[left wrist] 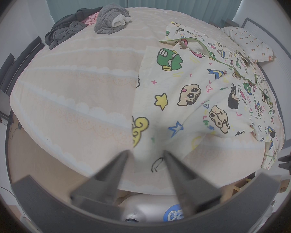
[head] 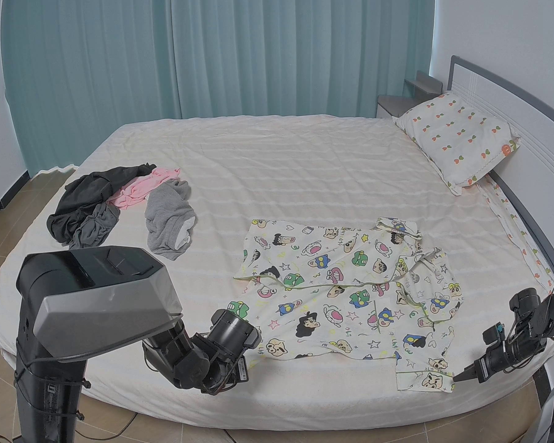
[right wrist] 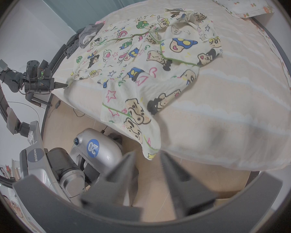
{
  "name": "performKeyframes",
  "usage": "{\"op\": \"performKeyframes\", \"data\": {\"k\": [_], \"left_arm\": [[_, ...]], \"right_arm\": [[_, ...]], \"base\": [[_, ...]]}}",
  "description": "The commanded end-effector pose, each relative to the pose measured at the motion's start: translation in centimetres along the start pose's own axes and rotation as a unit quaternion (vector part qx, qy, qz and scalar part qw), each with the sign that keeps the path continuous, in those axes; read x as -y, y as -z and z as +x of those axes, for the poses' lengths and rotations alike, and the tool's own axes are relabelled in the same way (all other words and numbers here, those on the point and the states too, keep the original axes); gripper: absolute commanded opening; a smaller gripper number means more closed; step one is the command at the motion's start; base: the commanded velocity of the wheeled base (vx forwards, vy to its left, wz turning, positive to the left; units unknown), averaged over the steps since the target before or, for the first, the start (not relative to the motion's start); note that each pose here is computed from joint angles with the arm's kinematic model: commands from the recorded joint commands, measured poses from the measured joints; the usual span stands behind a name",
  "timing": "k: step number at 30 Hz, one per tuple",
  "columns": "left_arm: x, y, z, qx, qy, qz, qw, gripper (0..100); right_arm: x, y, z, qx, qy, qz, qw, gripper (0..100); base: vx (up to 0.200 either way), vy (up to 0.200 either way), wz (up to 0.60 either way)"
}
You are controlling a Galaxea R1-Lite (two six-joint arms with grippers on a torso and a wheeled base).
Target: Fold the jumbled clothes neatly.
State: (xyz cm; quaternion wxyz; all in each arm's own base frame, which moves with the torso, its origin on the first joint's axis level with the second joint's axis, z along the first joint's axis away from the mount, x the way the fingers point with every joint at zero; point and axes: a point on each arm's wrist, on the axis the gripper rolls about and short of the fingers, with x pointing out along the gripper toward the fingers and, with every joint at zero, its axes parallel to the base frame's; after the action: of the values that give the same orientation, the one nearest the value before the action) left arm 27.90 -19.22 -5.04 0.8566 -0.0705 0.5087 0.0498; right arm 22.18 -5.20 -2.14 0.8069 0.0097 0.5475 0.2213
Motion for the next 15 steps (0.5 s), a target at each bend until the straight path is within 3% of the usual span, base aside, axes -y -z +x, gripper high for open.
{"op": "performKeyframes", "data": {"k": [1, 15], "left_arm": [[0.0, -0.1, 0.0, 0.002, 0.001, -0.002, 1.0000, 100], [0.0, -0.4, 0.1, 0.005, 0.002, -0.006, 1.0000, 100]], "right_arm": [[0.3, 0.1, 0.9, -0.007, -0.012, 0.005, 0.9999, 100], [-0.6, -0.2, 4.1, 0.001, -0.031, -0.026, 0.9992, 100]], "base": [[0.000, 0.000, 0.00], [0.000, 0.000, 0.00]]}}
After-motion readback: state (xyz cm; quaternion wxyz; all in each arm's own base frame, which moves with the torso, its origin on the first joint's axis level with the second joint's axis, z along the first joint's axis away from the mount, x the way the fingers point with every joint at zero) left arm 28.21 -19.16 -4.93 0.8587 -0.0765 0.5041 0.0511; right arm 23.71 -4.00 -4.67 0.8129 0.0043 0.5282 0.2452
